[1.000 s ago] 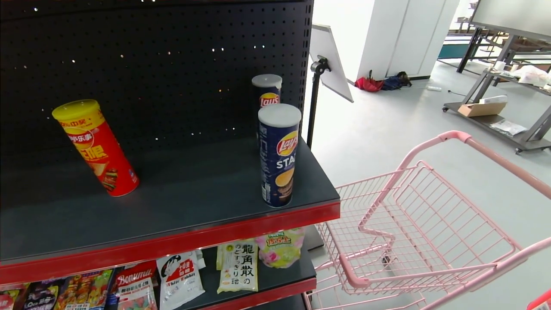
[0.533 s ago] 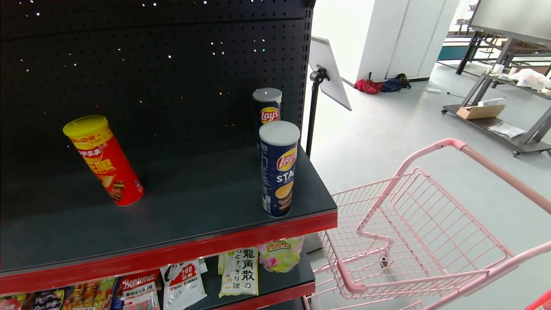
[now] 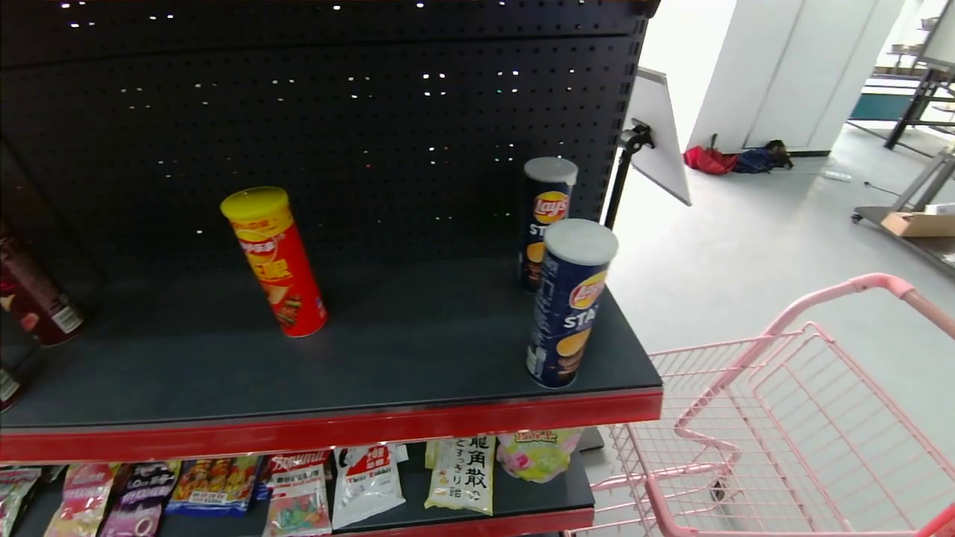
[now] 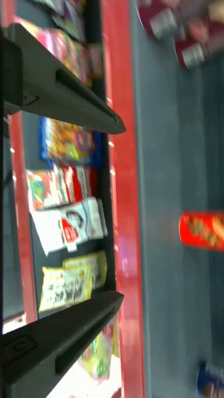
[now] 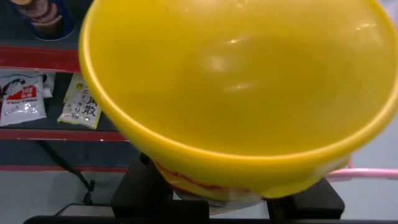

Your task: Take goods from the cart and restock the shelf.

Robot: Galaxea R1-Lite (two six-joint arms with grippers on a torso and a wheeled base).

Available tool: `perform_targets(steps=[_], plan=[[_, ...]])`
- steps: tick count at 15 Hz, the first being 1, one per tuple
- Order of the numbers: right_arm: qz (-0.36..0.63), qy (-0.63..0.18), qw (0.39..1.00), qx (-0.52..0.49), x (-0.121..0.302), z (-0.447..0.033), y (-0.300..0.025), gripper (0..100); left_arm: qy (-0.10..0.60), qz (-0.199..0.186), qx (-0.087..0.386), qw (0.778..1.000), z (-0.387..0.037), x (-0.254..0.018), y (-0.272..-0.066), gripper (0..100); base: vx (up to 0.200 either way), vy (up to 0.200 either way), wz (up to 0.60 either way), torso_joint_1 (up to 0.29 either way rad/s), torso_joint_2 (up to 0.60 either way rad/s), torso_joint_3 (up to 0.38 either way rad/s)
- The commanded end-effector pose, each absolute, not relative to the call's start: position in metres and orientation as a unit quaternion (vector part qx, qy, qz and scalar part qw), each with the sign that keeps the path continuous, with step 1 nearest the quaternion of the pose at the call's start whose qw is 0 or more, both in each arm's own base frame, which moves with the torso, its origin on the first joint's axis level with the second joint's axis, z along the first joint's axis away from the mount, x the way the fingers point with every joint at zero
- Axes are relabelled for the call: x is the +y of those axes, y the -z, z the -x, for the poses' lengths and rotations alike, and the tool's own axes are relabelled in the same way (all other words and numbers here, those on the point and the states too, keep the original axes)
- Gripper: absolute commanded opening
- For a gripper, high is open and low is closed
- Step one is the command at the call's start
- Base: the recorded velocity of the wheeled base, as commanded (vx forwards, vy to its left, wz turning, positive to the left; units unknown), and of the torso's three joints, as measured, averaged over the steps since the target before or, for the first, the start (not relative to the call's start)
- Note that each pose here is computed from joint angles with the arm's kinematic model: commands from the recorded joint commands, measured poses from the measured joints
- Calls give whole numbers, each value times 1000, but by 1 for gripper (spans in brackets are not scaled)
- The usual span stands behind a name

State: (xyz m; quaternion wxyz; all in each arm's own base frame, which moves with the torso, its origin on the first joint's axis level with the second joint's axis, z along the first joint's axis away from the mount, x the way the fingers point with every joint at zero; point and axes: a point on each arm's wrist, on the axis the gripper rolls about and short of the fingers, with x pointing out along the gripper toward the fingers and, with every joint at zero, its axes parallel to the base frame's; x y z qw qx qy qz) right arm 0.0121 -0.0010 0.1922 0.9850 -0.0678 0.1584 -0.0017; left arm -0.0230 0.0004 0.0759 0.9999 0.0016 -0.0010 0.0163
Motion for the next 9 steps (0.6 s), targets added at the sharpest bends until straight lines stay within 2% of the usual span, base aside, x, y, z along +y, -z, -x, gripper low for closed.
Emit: perform_targets(steps=[1,4,9], plan=[[68,1,985,160,-1,-12,-191,0,-17,-2,-1,1000,23,0,-76,100,0,0,0,0,0,0],[62,3,987,147,-1,-3,-181,0,-17,-2,-1,1000,23,0,-76,100,0,0,0,0,0,0],[52,-9,993,108,-2,21,-153,0,-16,-2,-1,1000,23,0,-76,100,0,200,0,2,-1,1]])
